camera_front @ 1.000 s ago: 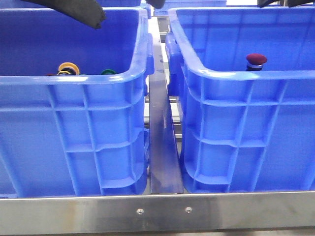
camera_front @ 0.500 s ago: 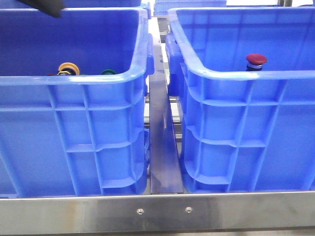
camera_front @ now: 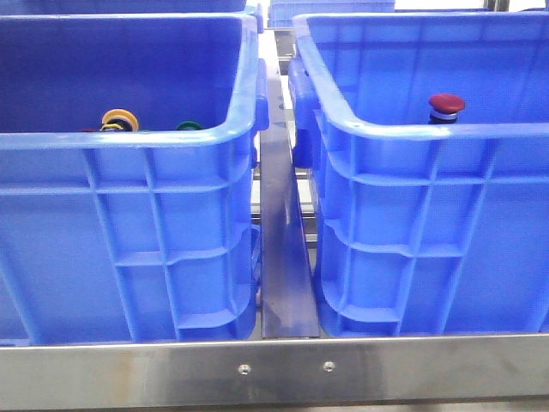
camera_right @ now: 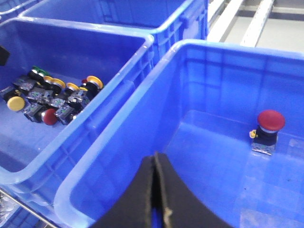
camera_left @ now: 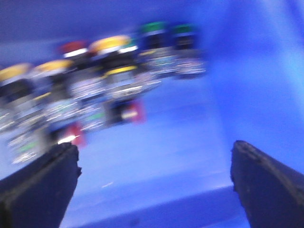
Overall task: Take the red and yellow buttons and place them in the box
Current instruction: 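Move the left gripper back down into the button bin, then grasp a yellow button with the left gripper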
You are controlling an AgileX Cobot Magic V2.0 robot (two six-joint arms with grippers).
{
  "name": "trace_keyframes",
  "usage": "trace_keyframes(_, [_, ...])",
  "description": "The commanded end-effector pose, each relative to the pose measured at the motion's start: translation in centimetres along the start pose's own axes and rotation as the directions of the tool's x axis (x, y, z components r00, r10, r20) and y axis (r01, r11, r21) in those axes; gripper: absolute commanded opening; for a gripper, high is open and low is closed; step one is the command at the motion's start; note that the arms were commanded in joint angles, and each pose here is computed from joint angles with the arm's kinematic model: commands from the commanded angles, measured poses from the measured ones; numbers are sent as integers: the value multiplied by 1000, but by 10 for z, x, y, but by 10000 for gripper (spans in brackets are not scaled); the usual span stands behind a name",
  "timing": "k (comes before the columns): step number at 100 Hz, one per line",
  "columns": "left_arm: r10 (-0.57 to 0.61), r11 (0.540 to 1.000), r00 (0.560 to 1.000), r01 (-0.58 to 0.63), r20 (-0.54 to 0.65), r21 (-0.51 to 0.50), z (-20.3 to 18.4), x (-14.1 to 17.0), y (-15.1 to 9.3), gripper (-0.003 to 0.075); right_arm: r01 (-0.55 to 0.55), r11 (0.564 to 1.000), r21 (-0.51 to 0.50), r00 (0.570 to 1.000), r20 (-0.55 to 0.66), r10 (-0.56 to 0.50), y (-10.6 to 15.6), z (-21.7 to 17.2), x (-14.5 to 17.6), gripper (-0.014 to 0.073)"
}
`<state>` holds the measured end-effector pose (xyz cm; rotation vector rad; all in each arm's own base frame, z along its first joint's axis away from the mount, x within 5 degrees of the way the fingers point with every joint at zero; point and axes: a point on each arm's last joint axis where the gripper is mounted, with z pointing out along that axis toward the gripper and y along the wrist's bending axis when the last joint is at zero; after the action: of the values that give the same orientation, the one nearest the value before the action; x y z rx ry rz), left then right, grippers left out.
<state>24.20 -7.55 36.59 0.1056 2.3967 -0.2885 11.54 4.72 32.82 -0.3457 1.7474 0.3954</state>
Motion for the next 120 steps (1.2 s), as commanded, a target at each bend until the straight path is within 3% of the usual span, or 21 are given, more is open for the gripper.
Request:
trace_keyframes(1, [-43, 999, 999, 43, 10, -23, -3, -13, 7, 607, -10, 1000, 26, 998, 57, 9, -2, -4, -11, -70])
trace_keyframes(14, [-53, 998, 994, 48, -98, -50, 16, -17, 9, 607, -10, 1000, 22, 999, 53, 9, -1, -4, -11, -70])
trace_keyframes(39, [-96, 995, 980, 94, -177, -24, 59, -33, 4, 607, -11, 1000, 16, 999, 47, 10, -1, -4, -10, -70])
trace_keyframes(100, [-126, 992, 958, 123, -259, -27, 152, -60, 3, 607, -11, 1000, 14, 999, 46, 10, -1, -4, -10, -70])
trace_keyframes(120, [-124, 992, 960, 122, -252, -24, 163, -69, 3, 582, -11, 1000, 13, 999, 45, 10, 0, -4, -10, -70])
